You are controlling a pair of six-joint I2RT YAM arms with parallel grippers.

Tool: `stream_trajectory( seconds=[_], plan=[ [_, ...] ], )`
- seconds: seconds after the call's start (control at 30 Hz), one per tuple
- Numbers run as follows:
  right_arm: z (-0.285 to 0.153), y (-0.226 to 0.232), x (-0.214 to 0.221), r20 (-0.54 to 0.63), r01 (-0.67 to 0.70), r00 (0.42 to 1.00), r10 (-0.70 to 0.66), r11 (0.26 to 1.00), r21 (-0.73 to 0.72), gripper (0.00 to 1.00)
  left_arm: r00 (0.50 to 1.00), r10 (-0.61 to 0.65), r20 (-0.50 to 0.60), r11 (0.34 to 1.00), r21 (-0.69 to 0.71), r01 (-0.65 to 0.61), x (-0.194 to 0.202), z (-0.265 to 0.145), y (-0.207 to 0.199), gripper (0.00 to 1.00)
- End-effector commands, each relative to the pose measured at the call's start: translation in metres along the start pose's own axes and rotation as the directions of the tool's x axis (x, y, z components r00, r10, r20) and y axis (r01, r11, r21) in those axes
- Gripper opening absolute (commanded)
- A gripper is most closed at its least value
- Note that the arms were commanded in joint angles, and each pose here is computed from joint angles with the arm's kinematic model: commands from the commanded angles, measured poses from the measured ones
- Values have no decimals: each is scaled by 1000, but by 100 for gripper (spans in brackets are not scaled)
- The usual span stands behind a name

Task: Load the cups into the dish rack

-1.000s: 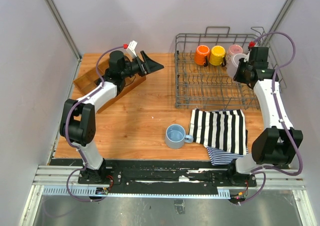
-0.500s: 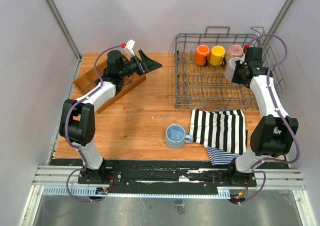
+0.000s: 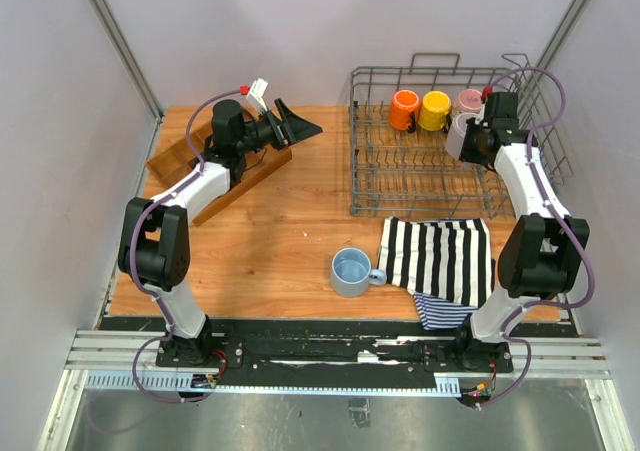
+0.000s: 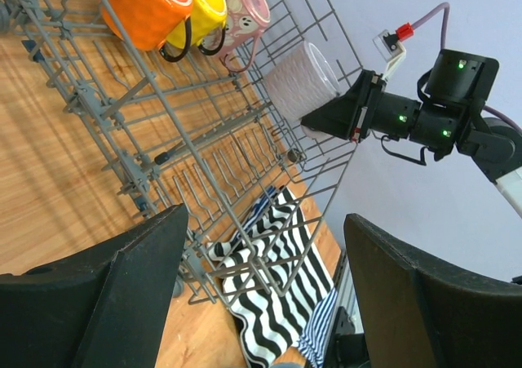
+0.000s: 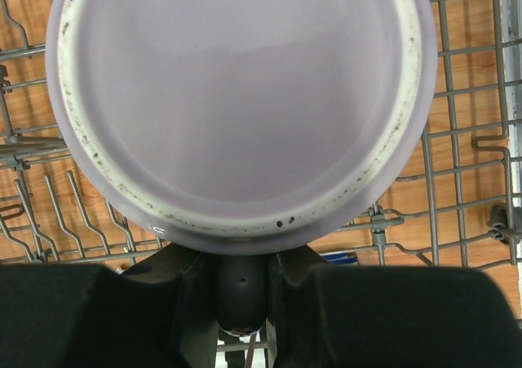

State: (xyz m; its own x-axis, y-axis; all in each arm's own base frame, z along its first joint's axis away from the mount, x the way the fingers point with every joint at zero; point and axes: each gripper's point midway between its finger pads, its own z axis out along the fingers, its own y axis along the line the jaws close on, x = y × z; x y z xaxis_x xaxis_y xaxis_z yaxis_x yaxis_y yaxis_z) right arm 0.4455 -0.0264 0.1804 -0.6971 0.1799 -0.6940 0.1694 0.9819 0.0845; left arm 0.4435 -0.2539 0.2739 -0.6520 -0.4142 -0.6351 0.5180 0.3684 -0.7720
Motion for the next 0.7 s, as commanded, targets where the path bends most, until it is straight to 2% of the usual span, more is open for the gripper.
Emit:
stream_trajectory(
  seconds=[0.0,0.67],
  plan=[
    [-8,15,-50,157,28,987,-21,999,-39,1,999,37,13,999,11,-37,-4,-6,-5,82],
    [23,14,-17,62,48,997,-46,999,-22,1,999,33,18,999,-8,-32,-4,-11,0,82]
  ],
)
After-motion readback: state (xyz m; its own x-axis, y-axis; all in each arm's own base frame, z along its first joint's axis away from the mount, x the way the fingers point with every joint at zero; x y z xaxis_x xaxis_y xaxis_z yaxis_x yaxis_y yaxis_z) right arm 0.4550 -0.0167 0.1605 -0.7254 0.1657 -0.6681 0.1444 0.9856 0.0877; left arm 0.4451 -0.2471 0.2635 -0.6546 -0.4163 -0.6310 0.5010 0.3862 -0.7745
